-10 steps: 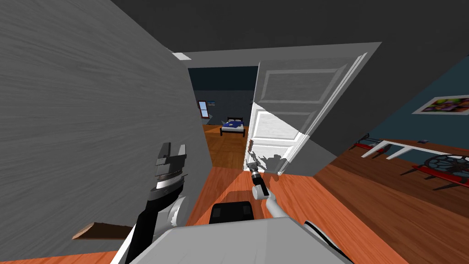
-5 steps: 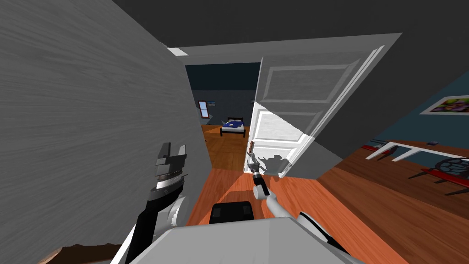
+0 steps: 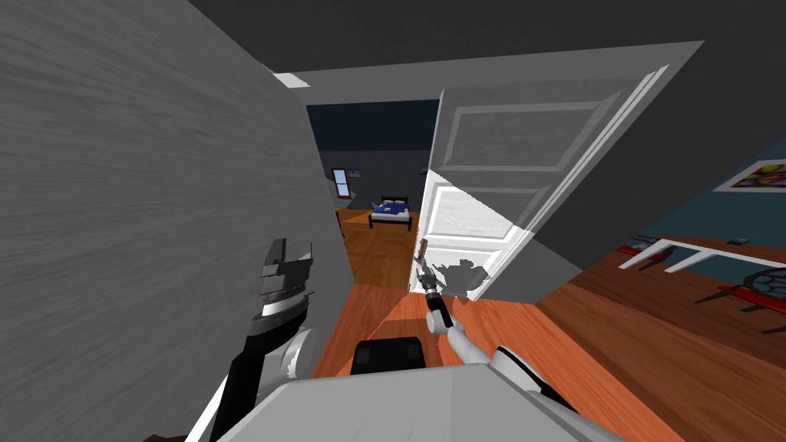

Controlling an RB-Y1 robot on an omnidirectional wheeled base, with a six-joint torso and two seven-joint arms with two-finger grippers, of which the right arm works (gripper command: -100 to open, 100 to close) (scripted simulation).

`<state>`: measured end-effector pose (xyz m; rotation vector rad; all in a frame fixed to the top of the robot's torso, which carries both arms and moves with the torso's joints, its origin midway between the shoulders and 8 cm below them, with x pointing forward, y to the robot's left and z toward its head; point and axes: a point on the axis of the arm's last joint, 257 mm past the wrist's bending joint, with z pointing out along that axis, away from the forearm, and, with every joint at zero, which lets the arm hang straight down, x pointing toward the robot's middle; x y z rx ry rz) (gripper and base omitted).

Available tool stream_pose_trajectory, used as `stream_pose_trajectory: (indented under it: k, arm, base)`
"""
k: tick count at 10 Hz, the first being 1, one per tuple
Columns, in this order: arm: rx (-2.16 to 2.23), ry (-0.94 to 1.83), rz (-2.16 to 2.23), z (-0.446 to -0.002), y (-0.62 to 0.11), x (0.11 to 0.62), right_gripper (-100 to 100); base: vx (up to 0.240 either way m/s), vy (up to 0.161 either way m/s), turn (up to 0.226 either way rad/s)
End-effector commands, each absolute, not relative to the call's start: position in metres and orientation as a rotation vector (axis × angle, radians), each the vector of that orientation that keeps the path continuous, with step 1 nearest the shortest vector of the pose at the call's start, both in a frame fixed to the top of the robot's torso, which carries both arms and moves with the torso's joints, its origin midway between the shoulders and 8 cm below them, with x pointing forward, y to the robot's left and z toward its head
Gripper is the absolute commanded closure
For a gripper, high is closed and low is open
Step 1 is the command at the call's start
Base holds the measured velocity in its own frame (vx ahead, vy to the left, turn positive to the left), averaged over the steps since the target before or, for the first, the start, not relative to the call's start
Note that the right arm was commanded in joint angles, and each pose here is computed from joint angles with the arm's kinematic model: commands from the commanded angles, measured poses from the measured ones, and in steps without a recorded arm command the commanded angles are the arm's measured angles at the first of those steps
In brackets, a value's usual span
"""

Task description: Pull the door open

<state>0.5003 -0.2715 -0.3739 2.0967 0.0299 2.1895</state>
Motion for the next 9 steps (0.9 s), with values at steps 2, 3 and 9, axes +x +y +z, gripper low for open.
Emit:
stream_pose_trajectory:
  k: [2, 3, 9]
  arm:
    - [2.116, -0.019, 2.180, -0.379, -0.283, 0.500, -100]
    - [2.123, -0.037, 2.176, -0.381, -0.287, 0.499, -100]
    - [2.146, -0.131, 2.153, -0.390, -0.312, 0.498, -100]
  base:
    - [0.090, -0.004, 0.009]
    - [0.061, -0.001, 0.004]
    - [0.062, -0.008, 0.006]
